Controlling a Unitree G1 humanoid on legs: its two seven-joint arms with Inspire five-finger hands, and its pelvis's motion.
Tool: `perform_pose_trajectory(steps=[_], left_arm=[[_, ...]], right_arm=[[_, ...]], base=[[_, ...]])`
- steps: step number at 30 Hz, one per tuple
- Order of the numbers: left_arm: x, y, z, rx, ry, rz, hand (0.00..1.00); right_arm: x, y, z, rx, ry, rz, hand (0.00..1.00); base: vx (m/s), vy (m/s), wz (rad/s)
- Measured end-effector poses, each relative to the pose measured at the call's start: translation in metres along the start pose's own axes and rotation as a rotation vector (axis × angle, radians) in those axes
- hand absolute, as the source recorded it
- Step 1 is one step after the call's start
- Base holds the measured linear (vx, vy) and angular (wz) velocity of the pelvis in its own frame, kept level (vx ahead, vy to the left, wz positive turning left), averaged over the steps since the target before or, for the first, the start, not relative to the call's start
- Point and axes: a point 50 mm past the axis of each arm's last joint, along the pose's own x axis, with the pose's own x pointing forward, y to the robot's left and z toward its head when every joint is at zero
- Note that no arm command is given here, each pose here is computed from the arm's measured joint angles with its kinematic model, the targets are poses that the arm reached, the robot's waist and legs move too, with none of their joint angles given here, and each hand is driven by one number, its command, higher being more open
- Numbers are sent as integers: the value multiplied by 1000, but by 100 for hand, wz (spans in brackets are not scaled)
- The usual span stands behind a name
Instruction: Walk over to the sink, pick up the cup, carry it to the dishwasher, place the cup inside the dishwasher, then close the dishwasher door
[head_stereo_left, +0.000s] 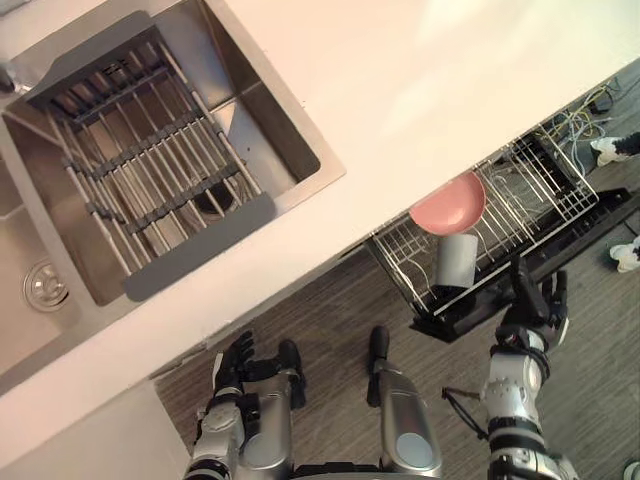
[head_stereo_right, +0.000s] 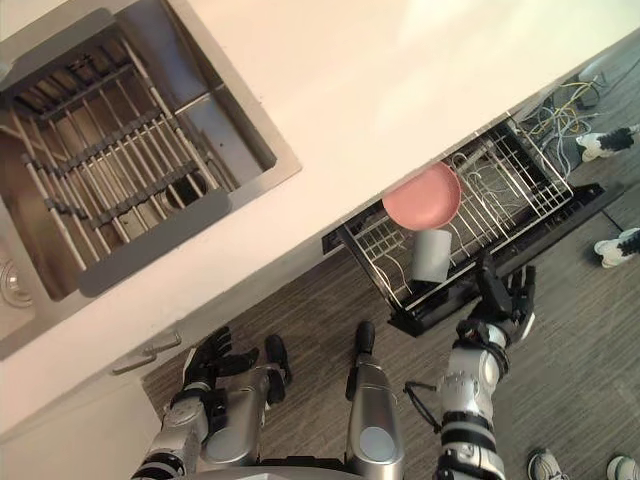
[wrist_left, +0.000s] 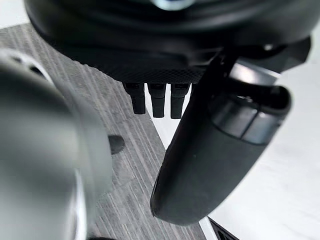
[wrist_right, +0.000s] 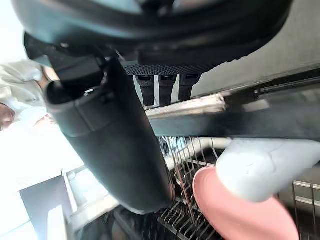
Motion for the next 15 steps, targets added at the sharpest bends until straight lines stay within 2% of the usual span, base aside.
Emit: perform_pose_trajectory(steps=[4, 7, 9, 11, 15], left_arm=[[-1, -2, -3, 14, 15, -12, 90], [0, 0, 0, 20, 3, -9, 90], [1, 2, 3, 36, -9, -9, 90], [1, 0, 5, 44, -18, -23, 90], [1, -1, 8, 62, -32, -38, 90]], right_arm=[[15, 51, 1, 69, 15, 162, 90], [16, 73, -6, 82, 52, 255, 90], [12, 98, -17, 89, 117, 382, 90], [8, 108, -25, 91, 169, 421, 90], [10, 99, -25, 42, 189, 419, 90]], base=[[-87, 6, 14], [-37, -28, 20], [-7, -48, 20], [-8, -29, 19], [-10, 3, 6]])
